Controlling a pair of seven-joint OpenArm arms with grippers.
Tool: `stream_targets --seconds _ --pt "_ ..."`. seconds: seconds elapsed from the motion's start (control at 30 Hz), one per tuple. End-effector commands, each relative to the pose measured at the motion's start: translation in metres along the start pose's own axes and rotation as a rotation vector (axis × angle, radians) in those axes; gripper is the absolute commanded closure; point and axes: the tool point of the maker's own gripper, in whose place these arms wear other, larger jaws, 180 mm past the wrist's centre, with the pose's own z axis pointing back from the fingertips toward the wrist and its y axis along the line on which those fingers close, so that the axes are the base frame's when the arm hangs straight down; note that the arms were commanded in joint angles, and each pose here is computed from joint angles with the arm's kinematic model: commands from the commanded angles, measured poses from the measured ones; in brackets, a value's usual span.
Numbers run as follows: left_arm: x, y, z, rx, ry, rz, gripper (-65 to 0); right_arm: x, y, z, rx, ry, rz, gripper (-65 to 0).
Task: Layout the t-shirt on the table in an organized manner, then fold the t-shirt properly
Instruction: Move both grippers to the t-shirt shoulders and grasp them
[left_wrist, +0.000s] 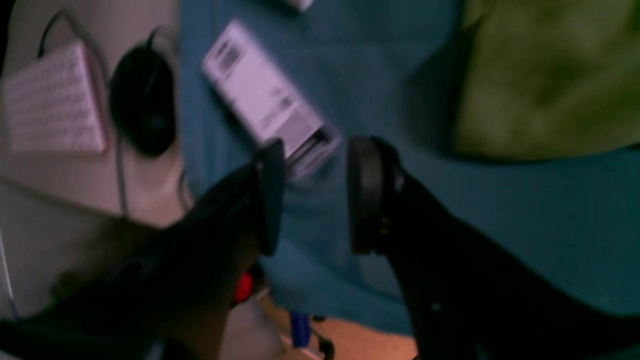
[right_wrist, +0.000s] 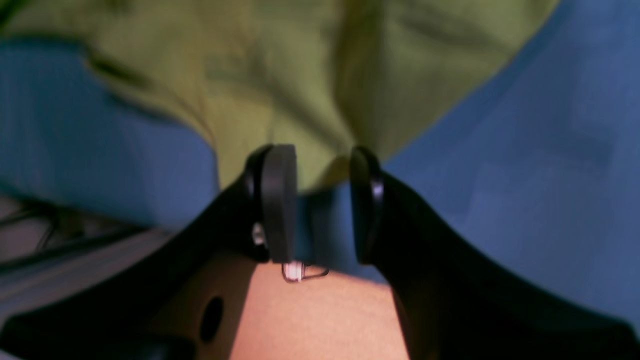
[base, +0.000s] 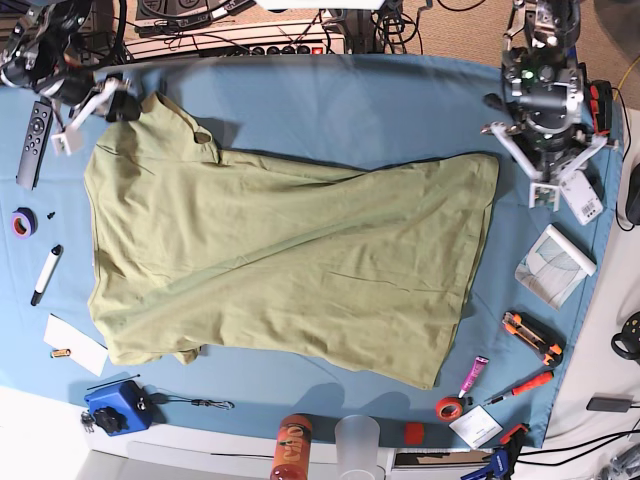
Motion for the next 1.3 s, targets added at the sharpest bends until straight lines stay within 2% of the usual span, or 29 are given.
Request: stream_targets --seconds 0.0,0.13,0.37,0.5,0.63,0.77,1.03,1.27 --pt "0.005 0.014 0.003 0.041 -0.030 0.003 -20.0 0.006 -0.003 0.007 -0.011 -0.018 0.026 -19.0" --pt "-0.006 0.042 0.002 0.104 -0.007 -0.008 -20.0 -0.005 -0.003 0.009 -0.012 0.009 0.018 -25.9" --pt "-0.015 0.091 0.006 0.224 0.013 0.049 -20.0 -0.008 0.006 0.000 0.006 -0.033 -0.024 -26.0" --pt "-0.018 0.094 0.006 0.217 0.018 0.043 -20.0 -0.014 0.009 -0.010 -0.006 -0.063 -0.103 -26.0" --pt "-0.015 0.092 0.006 0.206 0.006 0.031 -20.0 -0.015 0.012 -0.012 0.006 -0.062 -0.117 -26.0" --pt "-0.015 0.092 0.005 0.206 0.002 0.031 -20.0 -0.014 0.027 -0.009 0.094 -0.062 -0.139 -26.0" --pt "-0.015 0.083 0.004 0.151 -0.001 0.057 -20.0 -0.008 0.023 -0.004 0.089 -0.100 -0.127 -26.0" --pt "-0.015 0.080 0.003 0.139 -0.001 0.063 -20.0 0.019 0.029 -0.005 0.128 -0.181 -0.103 -26.0"
